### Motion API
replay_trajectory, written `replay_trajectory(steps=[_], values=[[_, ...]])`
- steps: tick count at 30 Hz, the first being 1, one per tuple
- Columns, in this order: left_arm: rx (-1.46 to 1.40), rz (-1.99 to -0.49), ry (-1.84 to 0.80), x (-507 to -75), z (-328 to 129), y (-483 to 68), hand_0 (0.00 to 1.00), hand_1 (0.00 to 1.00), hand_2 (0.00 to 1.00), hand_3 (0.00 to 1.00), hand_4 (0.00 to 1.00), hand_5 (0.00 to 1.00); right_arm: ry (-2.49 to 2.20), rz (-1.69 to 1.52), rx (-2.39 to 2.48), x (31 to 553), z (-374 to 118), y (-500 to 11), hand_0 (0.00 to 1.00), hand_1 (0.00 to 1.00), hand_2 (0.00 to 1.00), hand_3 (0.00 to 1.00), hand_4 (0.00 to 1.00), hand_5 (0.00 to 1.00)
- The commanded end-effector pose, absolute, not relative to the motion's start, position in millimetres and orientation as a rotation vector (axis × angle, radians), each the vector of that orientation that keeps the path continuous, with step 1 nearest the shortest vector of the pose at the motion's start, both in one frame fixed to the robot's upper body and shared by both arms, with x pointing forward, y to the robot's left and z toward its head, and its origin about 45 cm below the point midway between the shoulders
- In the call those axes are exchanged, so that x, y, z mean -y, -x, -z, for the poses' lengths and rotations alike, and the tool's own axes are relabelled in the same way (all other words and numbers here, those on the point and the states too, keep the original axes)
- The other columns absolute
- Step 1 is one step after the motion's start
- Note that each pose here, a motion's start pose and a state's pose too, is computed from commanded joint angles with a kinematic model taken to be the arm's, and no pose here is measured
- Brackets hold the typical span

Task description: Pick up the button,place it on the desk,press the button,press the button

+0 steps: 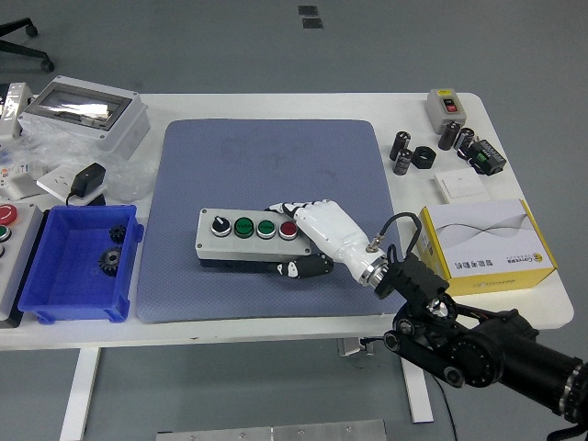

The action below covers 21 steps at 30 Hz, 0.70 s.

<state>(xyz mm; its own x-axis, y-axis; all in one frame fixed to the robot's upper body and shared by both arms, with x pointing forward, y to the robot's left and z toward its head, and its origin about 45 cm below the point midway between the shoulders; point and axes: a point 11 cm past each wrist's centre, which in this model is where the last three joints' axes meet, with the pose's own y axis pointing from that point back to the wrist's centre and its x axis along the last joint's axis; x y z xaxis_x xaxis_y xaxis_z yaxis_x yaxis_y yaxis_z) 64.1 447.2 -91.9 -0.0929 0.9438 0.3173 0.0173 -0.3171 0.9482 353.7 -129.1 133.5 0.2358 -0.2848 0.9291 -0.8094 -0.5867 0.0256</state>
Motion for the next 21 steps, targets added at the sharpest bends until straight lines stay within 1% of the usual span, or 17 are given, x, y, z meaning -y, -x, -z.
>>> replay_trajectory(steps=[4, 5, 10, 11, 16, 17, 21], values=[[-1.113, -1.519, -1.402, -447.9, 91.7, -63.2, 0.654, 0.527, 0.499, 0.591, 0.258, 0.002, -1.999, -1.343, 0.991, 128.1, -134.2, -355.0, 0.173, 0.295, 0.348, 0.481, 0.26, 0.002], [-1.113, -1.519, -1.402, -448.0, 91.6, -63.1, 0.653, 0.525, 0.499, 0.592, 0.262, 0.002, -1.999, -1.345, 0.989, 127.8, -134.6, -355.3, 0.165, 0.296, 0.375, 0.529, 0.368, 0.025], [-1.108, -1.519, -1.399, -448.3, 91.4, -64.8, 0.653, 0.525, 0.499, 0.592, 0.262, 0.002, -2.0, -1.346, 0.984, 127.2, -134.6, -355.4, 0.165, 0.296, 0.375, 0.529, 0.368, 0.025], [-1.106, -1.519, -1.397, -448.3, 91.3, -65.4, 0.653, 0.526, 0.5, 0.592, 0.267, 0.002, -2.001, -1.346, 0.983, 127.1, -134.6, -355.5, 0.21, 0.335, 0.428, 0.574, 0.406, 0.002], [-1.103, -1.519, -1.393, -448.5, 91.1, -66.7, 0.653, 0.526, 0.5, 0.592, 0.267, 0.002, -2.009, -1.342, 0.987, 127.7, -134.9, -356.3, 0.21, 0.335, 0.428, 0.574, 0.406, 0.002], [-1.103, -1.518, -1.393, -448.6, 91.1, -66.8, 0.653, 0.526, 0.5, 0.593, 0.268, 0.002, -2.01, -1.34, 0.986, 127.9, -134.6, -356.4, 0.367, 0.467, 0.496, 0.633, 0.434, 0.002], [-1.105, -1.519, -1.393, -448.7, 91.1, -66.3, 0.653, 0.526, 0.5, 0.593, 0.268, 0.002, -2.011, -1.315, 0.975, 129.1, -132.4, -357.6, 0.367, 0.467, 0.496, 0.633, 0.434, 0.002]])
